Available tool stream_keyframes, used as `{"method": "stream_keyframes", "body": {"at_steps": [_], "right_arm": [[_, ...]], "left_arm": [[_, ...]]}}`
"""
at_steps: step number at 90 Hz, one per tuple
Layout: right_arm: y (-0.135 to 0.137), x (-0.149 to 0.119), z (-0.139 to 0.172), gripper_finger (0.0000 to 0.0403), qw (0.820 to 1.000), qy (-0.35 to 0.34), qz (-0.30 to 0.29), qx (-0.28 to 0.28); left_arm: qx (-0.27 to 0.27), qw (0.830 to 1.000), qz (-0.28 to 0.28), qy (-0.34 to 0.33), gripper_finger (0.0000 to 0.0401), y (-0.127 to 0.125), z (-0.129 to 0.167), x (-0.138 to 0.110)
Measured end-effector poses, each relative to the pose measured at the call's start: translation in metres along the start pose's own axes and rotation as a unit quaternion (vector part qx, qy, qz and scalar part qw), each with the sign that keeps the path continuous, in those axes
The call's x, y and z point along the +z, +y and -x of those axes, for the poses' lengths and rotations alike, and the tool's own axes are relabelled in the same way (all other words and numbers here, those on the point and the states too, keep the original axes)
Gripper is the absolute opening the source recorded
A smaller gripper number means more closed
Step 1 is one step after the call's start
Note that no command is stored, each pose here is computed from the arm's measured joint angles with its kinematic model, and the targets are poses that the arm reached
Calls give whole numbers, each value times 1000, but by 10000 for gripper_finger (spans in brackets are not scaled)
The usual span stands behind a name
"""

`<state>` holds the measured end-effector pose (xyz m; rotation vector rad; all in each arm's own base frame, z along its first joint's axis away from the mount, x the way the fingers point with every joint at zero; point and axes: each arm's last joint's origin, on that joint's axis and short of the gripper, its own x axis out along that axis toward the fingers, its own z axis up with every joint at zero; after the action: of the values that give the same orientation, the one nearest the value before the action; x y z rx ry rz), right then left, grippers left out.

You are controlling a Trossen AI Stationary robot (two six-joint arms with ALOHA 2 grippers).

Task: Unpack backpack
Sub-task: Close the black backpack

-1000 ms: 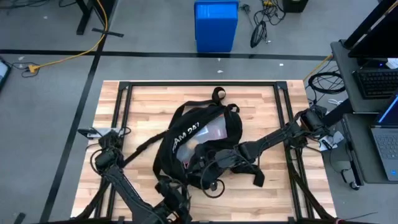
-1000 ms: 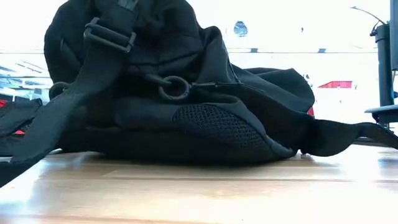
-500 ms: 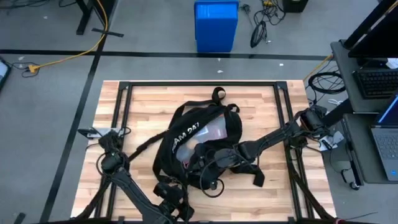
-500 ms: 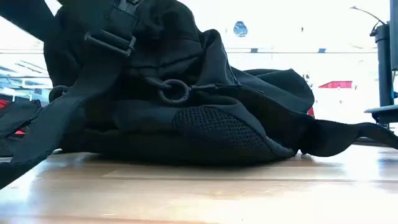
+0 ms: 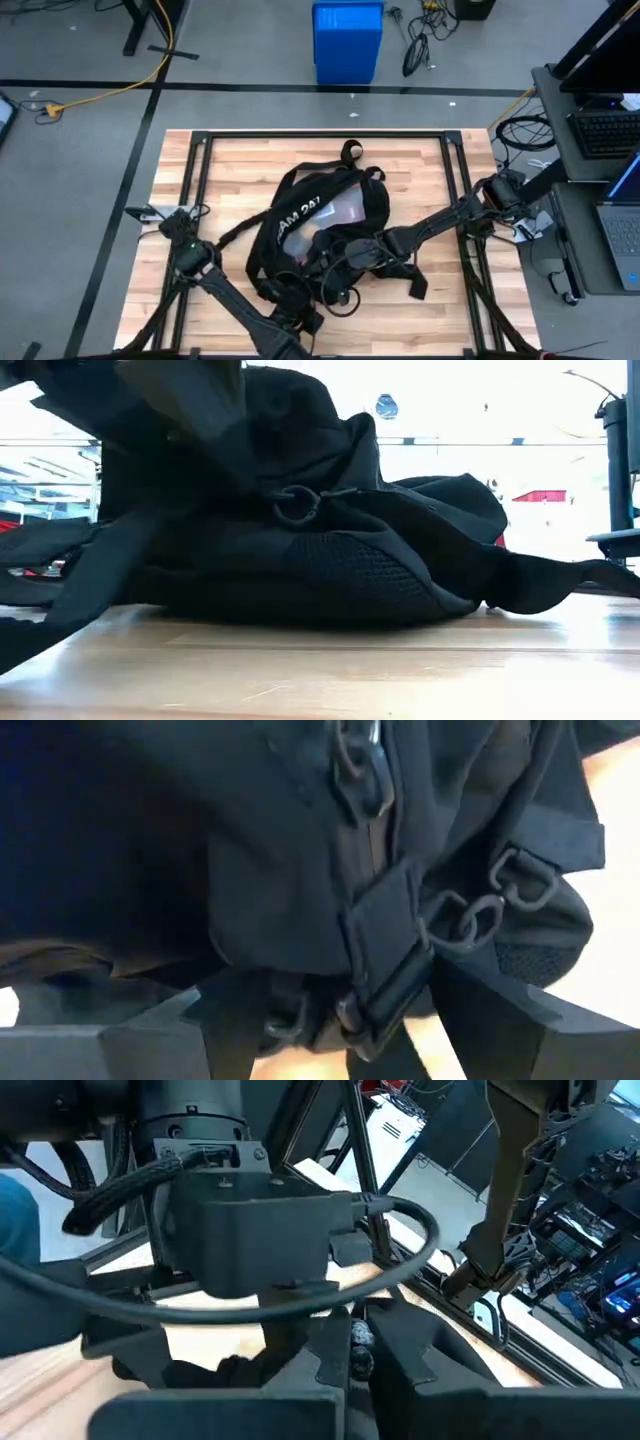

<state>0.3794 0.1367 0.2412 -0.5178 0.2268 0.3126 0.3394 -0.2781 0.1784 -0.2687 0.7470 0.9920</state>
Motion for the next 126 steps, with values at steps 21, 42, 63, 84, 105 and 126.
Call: {"method": "stream_keyframes", "body": {"at_steps": [21, 42, 63, 84, 105, 126], "right_arm": [[1, -2, 0, 0, 1000, 9, 1, 4], [3, -6, 0, 0, 999, 29, 12, 15], [6, -14, 3, 0, 996, 72, 32, 40], [-3, -17, 13, 0, 992, 113, -1, 51], [-21, -19, 18, 0, 993, 117, 7, 29], [-62, -31, 33, 0, 988, 153, 6, -8]], "left_arm": [[6, 999, -39, -1, 114, 1, -2, 2], [10, 998, -52, 23, 16, 1, -2, 0], [3, 997, -44, 64, 6, 7, 20, -23], [-13, 999, -3, 51, 4, 16, 43, -44], [-24, 998, -4, 58, 3, 19, 52, -54], [-24, 995, -17, 99, 3, 26, 66, -70]]}}
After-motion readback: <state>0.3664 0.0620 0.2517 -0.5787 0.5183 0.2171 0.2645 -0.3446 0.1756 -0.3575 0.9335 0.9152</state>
